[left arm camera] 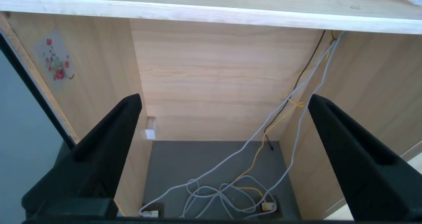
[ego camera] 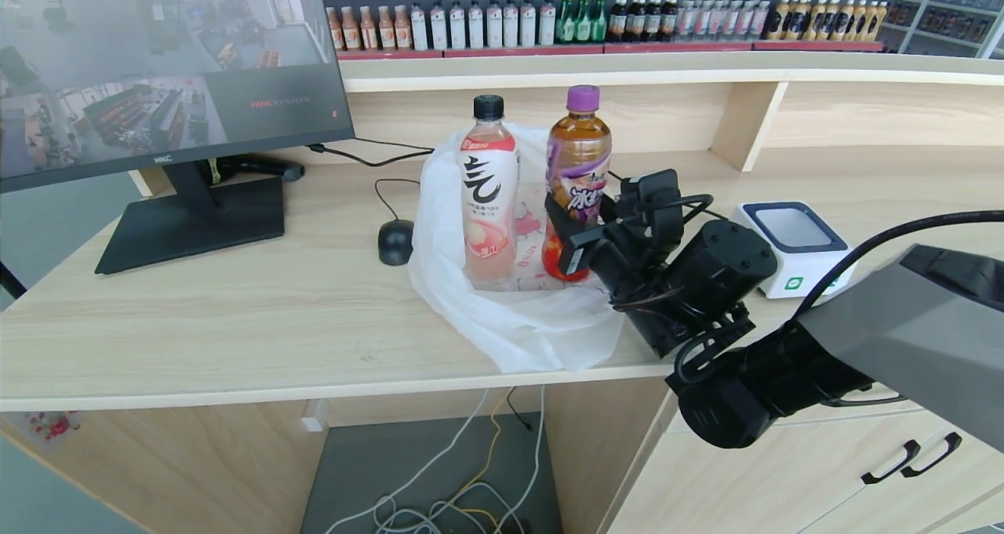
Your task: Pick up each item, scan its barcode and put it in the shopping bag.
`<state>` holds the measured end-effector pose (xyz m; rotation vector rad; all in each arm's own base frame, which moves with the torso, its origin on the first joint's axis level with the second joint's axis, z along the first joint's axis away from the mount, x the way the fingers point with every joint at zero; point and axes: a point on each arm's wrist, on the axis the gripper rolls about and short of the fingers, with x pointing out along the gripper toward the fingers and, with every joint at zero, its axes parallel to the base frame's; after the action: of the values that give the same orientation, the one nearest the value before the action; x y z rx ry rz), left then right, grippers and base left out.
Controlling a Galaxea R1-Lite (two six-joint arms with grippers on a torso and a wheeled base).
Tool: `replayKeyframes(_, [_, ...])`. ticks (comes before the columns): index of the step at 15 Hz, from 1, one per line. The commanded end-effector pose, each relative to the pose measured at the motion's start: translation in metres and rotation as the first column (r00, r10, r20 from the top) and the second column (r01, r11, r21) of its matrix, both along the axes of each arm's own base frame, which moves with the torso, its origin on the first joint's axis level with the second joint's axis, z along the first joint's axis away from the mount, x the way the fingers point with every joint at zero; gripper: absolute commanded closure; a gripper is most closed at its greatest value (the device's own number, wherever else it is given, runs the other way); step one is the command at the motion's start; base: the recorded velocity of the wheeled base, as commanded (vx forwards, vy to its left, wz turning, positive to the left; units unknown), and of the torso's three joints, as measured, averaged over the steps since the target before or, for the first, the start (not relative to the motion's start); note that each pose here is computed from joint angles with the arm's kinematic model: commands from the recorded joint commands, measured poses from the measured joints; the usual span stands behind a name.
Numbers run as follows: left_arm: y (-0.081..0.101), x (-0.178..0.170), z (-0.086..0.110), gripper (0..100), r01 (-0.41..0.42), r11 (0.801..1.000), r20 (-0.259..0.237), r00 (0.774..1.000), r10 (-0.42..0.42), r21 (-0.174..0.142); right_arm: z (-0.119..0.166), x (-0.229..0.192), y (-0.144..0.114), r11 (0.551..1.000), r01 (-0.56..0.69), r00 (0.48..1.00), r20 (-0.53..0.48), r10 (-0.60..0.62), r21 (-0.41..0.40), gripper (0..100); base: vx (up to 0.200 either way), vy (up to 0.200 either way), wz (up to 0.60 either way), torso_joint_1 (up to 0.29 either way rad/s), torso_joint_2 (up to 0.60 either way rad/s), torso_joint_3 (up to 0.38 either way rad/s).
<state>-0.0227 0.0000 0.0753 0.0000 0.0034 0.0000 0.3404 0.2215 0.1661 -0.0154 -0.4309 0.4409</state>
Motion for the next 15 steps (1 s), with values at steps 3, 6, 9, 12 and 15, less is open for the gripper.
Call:
replayKeyframes(3, [0.0, 0.0, 0.0, 0, 0.0, 1.0, 0.0, 1.0, 0.0, 0.0, -0.002, 0.0, 0.0, 1.0, -0.001, 1.0, -0.006, 0.001, -0.003, 0, 0.0, 0.0, 0.0, 0.0, 0.0, 0.0])
replayKeyframes(6, [0.0, 0.0, 0.0, 0, 0.0, 1.0, 0.0, 1.0, 0.0, 0.0, -0.002, 0.0, 0.0, 1.0, 0.001, 1.0, -0.01, -0.001, 0.004, 0, 0.0, 0.0, 0.0, 0.0, 0.0, 0.0])
replayKeyframes(9, [0.0, 0.0, 0.0, 0, 0.0, 1.0, 0.0, 1.0, 0.0, 0.0, -0.004, -0.002, -0.001, 1.0, 0.0, 1.0, -0.017, 0.0, -0.001, 0, 0.0, 0.0, 0.0, 0.0, 0.0, 0.0])
replayKeyframes(12, [0.0, 0.0, 0.0, 0, 0.0, 1.0, 0.0, 1.0, 0.0, 0.0, -0.002, -0.004, -0.002, 1.0, 0.002, 1.0, -0.013, -0.002, 0.001, 0, 0.0, 0.0, 0.0, 0.0, 0.0, 0.0])
replayKeyframes(15, [0.0, 0.0, 0.0, 0, 0.0, 1.0, 0.0, 1.0, 0.0, 0.0, 0.006, -0.011, -0.006, 1.0, 0.001, 1.0, -0.002, -0.001, 0.01, 0, 0.0, 0.0, 0.0, 0.0, 0.0, 0.0])
